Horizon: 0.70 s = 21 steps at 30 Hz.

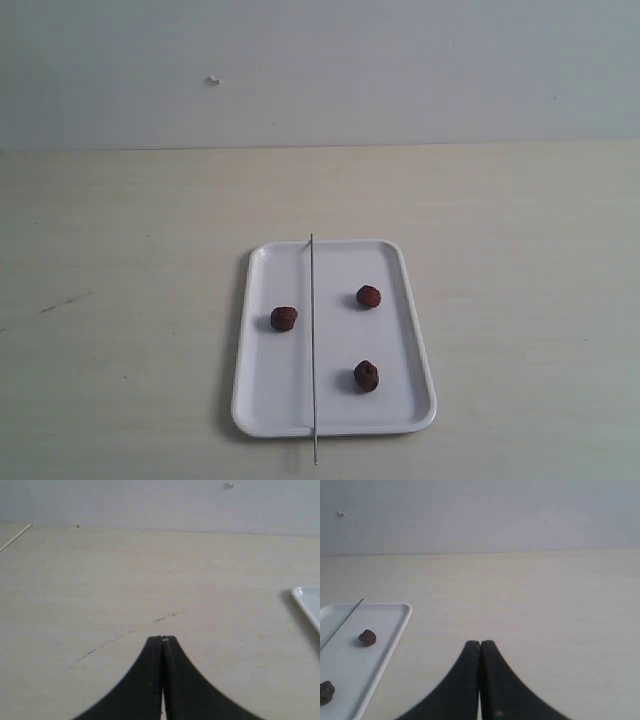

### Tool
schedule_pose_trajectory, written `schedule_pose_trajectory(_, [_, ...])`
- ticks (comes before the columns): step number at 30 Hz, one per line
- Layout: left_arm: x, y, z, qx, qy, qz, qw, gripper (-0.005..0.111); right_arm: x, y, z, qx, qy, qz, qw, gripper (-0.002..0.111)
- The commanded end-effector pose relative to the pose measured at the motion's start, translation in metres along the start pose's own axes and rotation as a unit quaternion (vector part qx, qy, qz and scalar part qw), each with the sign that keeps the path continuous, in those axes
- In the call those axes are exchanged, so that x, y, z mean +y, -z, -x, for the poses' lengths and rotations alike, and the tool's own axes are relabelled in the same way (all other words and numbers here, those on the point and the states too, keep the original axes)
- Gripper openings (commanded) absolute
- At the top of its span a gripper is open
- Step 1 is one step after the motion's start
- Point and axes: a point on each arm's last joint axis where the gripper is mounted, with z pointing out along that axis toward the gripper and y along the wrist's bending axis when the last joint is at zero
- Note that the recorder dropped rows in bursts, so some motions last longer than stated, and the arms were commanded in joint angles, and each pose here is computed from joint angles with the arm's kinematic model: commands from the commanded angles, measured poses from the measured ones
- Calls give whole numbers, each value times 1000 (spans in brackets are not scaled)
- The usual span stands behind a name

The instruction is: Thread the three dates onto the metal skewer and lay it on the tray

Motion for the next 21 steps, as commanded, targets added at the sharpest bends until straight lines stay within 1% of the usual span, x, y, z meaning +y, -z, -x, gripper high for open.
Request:
schedule_pose_trajectory(1, [0, 1, 1, -8, -3, -3, 1000, 0, 0, 0, 0, -5, 0, -2, 1000, 0])
schedule_pose_trajectory(13, [0, 1, 1, -8, -3, -3, 1000, 0, 0, 0, 0, -5, 0, -2, 1000, 0])
schedule_pose_trajectory(14, [0, 1, 1, -10, -10, -2, 1000, 0, 0, 0, 0, -5, 0, -2, 1000, 0])
schedule_pose_trajectory(18, [2, 1, 7, -37, -97, 12, 995, 0, 0, 0, 0, -5, 0, -2, 1000, 0])
schedule_pose_trajectory(19, [2, 1, 10, -53, -110, 14, 992, 0, 0, 0, 0, -5, 0, -2, 1000, 0])
schedule_pose_trajectory(21, [0, 3, 19, -106, -113, 10, 988, 0, 0, 0, 0, -5, 0, -2, 1000, 0])
